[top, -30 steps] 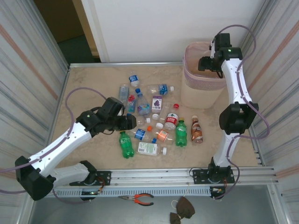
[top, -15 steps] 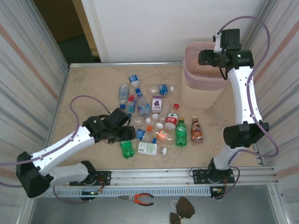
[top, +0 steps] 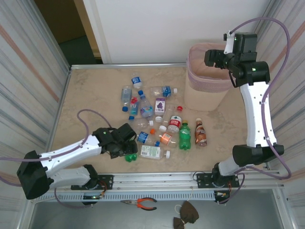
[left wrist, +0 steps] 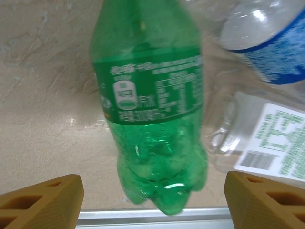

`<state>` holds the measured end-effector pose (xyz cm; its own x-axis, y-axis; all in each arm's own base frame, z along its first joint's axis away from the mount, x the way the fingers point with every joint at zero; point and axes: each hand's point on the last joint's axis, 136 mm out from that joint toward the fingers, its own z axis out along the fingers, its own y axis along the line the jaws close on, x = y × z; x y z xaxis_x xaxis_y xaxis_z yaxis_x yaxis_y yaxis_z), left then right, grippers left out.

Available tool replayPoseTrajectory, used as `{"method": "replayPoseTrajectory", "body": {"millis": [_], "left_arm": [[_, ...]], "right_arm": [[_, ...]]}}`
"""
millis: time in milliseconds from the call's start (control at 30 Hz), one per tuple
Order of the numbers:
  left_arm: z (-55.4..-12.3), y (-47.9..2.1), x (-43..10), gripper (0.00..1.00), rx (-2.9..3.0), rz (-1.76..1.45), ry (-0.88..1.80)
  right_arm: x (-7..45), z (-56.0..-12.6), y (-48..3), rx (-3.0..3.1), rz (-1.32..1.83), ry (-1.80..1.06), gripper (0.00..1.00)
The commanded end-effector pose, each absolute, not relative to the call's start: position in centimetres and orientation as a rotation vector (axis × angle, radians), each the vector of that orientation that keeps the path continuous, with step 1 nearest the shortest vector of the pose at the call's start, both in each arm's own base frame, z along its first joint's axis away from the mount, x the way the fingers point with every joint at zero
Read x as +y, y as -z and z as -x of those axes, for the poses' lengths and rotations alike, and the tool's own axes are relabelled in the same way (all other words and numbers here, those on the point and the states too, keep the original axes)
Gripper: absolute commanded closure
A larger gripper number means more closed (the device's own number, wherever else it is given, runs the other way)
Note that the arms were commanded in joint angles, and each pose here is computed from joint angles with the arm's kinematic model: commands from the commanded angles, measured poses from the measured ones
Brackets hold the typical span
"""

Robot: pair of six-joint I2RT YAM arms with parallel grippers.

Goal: Put the plastic bottles in the bin

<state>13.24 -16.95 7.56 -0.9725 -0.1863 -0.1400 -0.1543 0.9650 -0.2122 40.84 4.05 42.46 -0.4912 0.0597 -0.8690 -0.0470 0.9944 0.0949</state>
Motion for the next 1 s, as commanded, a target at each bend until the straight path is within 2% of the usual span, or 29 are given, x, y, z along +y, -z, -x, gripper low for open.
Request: {"method": "replayPoseTrajectory", "body": {"millis": [0,967], "left_arm": [[-13.4,-7.3,-17.6,0.22,2.918,0.339,0.388],[-11.8,-2.6,-17.5,0.27,3.01,0.357,0.38]], "right_arm": [[4.8,-40.1,-43.9,2.036,-0.01,-0.18,0.13],[5.9,-39.4,-43.5,2.043,0.031,-0.194,0.12]]}}
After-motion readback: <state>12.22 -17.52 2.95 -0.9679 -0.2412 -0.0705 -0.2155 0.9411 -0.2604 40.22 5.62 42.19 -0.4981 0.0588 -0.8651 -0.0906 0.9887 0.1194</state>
